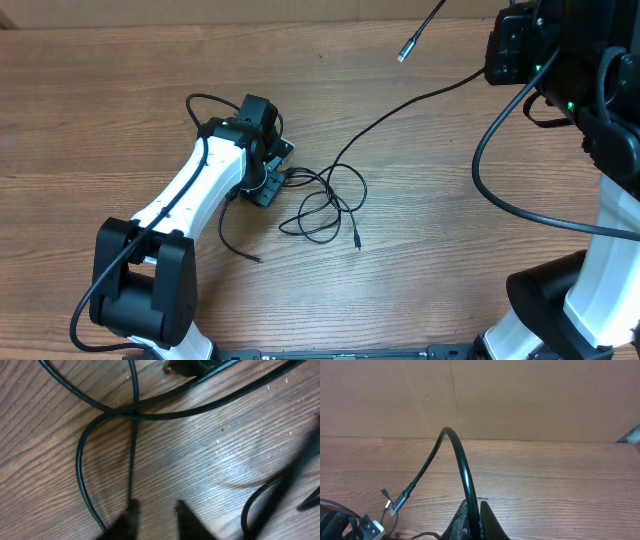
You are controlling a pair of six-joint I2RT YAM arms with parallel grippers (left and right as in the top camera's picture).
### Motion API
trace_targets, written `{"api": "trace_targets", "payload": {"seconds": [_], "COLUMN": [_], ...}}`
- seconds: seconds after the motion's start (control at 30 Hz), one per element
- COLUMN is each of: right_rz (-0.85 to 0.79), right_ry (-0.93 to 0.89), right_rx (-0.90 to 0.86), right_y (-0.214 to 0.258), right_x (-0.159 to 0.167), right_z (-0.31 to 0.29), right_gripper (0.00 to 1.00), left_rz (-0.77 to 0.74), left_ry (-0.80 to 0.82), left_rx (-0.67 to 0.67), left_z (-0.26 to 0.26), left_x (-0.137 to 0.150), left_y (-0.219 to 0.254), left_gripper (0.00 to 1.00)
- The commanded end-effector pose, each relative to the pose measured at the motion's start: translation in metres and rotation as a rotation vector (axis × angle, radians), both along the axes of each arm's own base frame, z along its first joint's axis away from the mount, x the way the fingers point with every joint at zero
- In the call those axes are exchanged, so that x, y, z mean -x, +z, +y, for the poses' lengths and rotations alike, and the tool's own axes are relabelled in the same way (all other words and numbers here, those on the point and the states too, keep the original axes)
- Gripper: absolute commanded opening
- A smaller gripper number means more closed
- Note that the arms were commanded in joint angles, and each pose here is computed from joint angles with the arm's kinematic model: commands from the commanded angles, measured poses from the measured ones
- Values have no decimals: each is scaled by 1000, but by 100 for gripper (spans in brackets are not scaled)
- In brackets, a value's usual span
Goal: Untangle cables
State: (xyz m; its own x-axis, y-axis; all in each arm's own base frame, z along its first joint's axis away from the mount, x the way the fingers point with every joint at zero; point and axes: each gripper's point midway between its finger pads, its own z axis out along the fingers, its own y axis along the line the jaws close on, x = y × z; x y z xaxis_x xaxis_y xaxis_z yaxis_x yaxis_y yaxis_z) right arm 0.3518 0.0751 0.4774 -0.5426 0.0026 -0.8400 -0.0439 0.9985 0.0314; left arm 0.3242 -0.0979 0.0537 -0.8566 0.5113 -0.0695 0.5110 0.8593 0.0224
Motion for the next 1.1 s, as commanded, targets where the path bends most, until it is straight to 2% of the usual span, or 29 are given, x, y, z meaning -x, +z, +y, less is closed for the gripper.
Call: {"api": "trace_targets", "payload": {"seconds": [0.0,0.3,0.47,0.87,1.07], "right_rz": [-17,-16,-17,-16,-31], "right_ry": [-9,-9,-9,-13,-123], "right_rx": [-8,-9,-8,-5,44], "right_y": [6,6,6,6,8], "right_x": [5,5,5,5,2], "right_z": [-4,-4,-4,-5,-32], "right_gripper": [4,4,4,4,4], "left_rz": [-13,-23,-58,-387,-554], "left_ry": [18,38,86,161,409], "left_rx": [-6,-15,-10,12,-169], "left_z": [-1,0,-1,1,67], "left_x": [-5,-7,-20,-86,-96], "left_y": [0,1,25,179,238], "left_gripper": [6,4,4,4,4]}}
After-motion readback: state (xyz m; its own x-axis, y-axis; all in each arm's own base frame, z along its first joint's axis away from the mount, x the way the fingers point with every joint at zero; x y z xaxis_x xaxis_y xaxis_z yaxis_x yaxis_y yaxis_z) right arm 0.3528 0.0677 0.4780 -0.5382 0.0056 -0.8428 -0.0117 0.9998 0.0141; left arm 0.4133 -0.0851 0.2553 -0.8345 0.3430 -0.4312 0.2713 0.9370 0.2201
